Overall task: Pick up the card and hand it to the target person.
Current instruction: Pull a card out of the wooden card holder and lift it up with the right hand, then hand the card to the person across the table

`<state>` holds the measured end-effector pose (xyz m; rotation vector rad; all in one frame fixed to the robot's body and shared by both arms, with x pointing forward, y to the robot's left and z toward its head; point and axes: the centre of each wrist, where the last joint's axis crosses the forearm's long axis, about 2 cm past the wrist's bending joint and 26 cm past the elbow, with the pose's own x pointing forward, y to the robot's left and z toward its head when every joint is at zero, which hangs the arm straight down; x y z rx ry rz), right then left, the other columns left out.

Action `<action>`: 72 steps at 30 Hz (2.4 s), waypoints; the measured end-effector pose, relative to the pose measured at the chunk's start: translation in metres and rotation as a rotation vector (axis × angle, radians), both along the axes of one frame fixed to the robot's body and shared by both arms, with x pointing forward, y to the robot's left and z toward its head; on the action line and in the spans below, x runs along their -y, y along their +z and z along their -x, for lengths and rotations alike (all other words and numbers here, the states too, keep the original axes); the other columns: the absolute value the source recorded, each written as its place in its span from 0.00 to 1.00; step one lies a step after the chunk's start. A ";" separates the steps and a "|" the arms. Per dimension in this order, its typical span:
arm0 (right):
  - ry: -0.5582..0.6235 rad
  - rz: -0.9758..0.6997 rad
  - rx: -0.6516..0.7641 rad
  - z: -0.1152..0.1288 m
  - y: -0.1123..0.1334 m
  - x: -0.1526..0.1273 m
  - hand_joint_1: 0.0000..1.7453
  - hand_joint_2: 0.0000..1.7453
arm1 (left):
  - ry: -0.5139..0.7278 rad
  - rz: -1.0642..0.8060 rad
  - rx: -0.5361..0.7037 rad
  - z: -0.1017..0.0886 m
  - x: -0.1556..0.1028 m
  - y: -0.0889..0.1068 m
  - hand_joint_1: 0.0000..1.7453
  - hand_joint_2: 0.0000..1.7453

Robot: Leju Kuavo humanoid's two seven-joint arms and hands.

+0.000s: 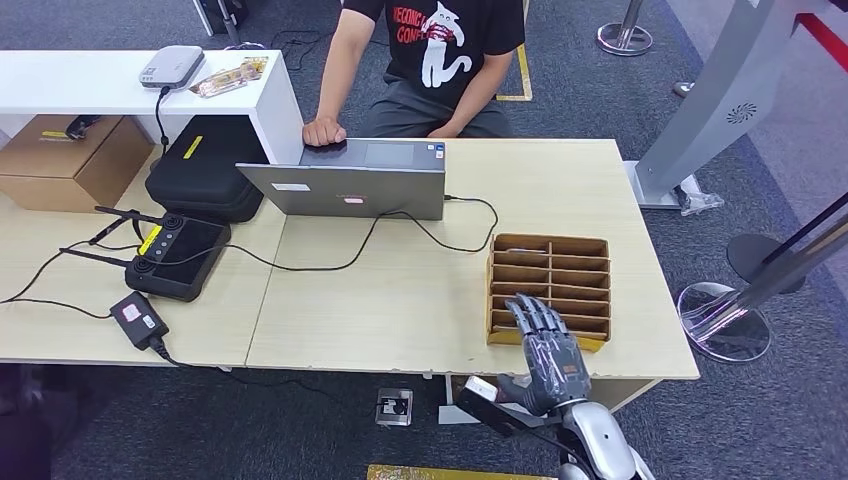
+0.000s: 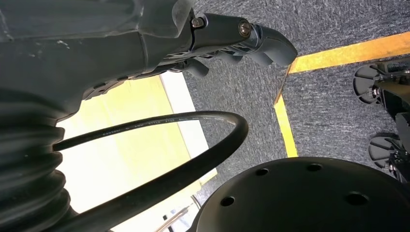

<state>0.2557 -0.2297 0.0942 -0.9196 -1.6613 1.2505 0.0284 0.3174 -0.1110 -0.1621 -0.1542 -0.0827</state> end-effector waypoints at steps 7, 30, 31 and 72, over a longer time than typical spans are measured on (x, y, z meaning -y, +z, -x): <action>-0.005 -0.005 -0.006 -0.011 -0.002 0.003 0.01 1.00 | -0.002 -0.001 0.001 -0.001 0.000 0.000 0.00 1.00; -0.022 -0.008 0.031 -0.045 0.004 0.002 1.00 1.00 | -0.018 -0.003 0.004 -0.003 0.000 0.000 0.00 1.00; -0.021 -0.009 0.031 -0.045 0.004 0.001 1.00 1.00 | -0.016 -0.003 0.004 -0.003 0.000 0.000 0.00 1.00; 0.271 -1.027 0.053 -0.092 0.112 0.035 1.00 1.00 | -0.017 -0.006 0.010 -0.005 -0.003 0.001 0.00 1.00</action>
